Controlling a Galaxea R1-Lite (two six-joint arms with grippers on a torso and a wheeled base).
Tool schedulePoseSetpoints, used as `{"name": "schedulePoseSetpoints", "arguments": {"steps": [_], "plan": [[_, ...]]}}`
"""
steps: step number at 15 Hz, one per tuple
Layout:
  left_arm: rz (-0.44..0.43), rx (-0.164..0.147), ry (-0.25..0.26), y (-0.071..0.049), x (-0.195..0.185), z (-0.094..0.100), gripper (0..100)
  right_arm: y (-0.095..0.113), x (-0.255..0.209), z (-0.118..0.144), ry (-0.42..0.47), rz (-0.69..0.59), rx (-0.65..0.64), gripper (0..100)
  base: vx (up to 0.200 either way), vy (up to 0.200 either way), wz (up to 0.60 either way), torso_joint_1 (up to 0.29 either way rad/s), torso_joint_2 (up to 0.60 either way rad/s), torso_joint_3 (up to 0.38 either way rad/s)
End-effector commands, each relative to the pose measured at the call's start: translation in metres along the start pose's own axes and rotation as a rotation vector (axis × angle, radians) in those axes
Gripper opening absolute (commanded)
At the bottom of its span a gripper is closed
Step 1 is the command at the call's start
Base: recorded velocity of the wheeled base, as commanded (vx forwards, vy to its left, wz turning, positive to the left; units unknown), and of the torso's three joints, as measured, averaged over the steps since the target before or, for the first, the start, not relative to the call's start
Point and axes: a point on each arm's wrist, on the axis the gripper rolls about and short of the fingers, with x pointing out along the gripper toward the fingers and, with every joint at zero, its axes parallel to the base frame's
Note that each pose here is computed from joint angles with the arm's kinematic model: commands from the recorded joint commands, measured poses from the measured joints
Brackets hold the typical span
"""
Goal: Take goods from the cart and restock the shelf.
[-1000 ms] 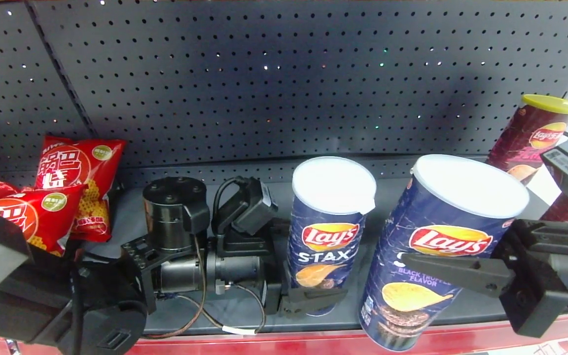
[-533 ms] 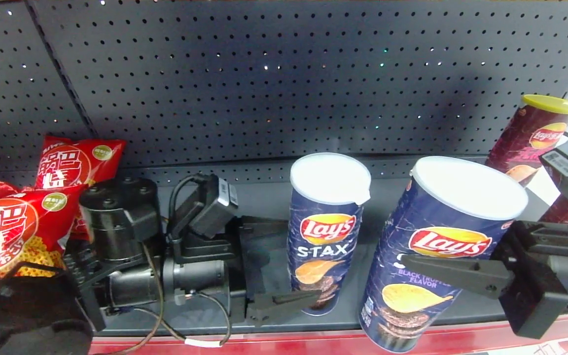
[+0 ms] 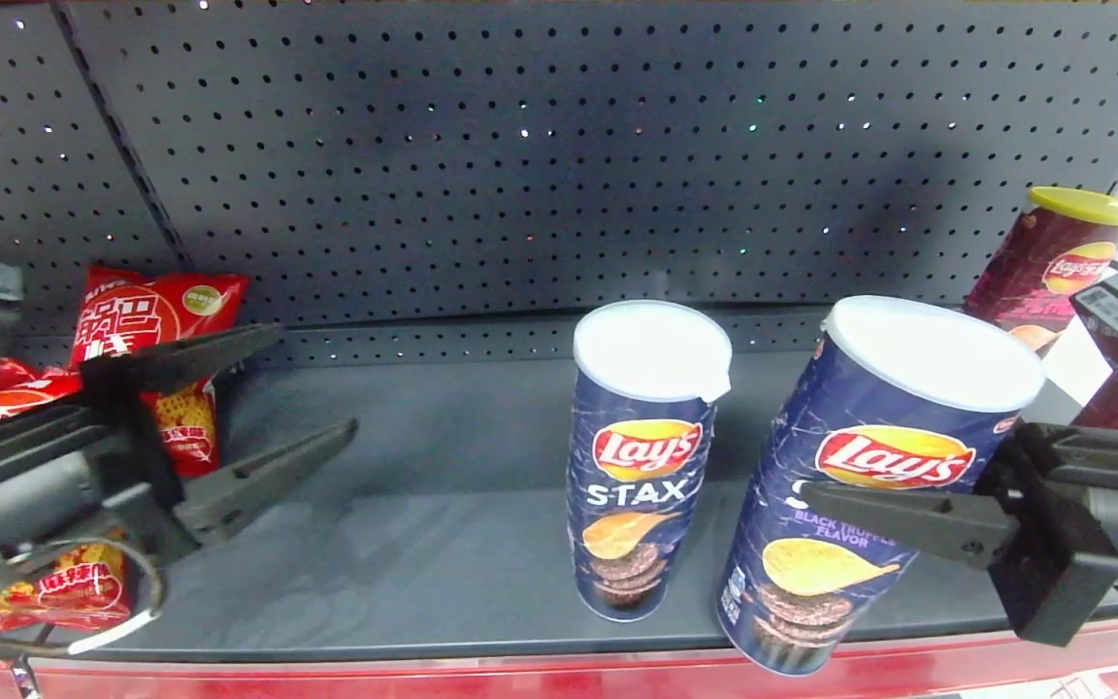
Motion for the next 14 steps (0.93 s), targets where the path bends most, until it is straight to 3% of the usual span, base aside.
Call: {"name": "schedulePoseSetpoints", "arguments": {"steps": [1,3,6,9,11,12,14], "plan": [[0.321,0.121,-0.073,-0.028,-0.085,0.0,100,-0.002,-0.001,0.001,-0.005,-0.011,-0.001,0,0.0,0.0,0.0,0.0,0.0,0.0],[0.43,0.147,-0.079,-0.04,-0.101,-0.002,100,-0.006,-0.003,0.001,-0.02,-0.028,-0.01,0,0.0,0.0,0.0,0.0,0.0,0.0],[0.496,0.111,-0.063,-0.075,-0.128,-0.007,100,-0.009,-0.004,0.002,-0.033,-0.046,0.002,0,0.0,0.0,0.0,0.0,0.0,0.0],[0.581,0.062,-0.01,-0.109,-0.154,-0.03,100,-0.013,-0.007,0.001,-0.034,-0.067,0.004,0,0.0,0.0,0.0,0.0,0.0,0.0],[0.659,0.049,0.005,-0.117,-0.161,-0.041,100,-0.014,-0.006,0.001,-0.035,-0.07,0.003,0,0.0,0.0,0.0,0.0,0.0,0.0],[0.733,0.046,0.01,-0.115,-0.162,-0.041,100,-0.014,-0.007,0.001,-0.037,-0.07,0.001,0,0.0,0.0,0.0,0.0,0.0,0.0],[0.791,0.019,0.05,-0.113,-0.161,-0.053,100,-0.014,-0.007,0.0,-0.037,-0.069,0.001,0,0.0,0.0,0.0,0.0,0.0,0.0]]}}
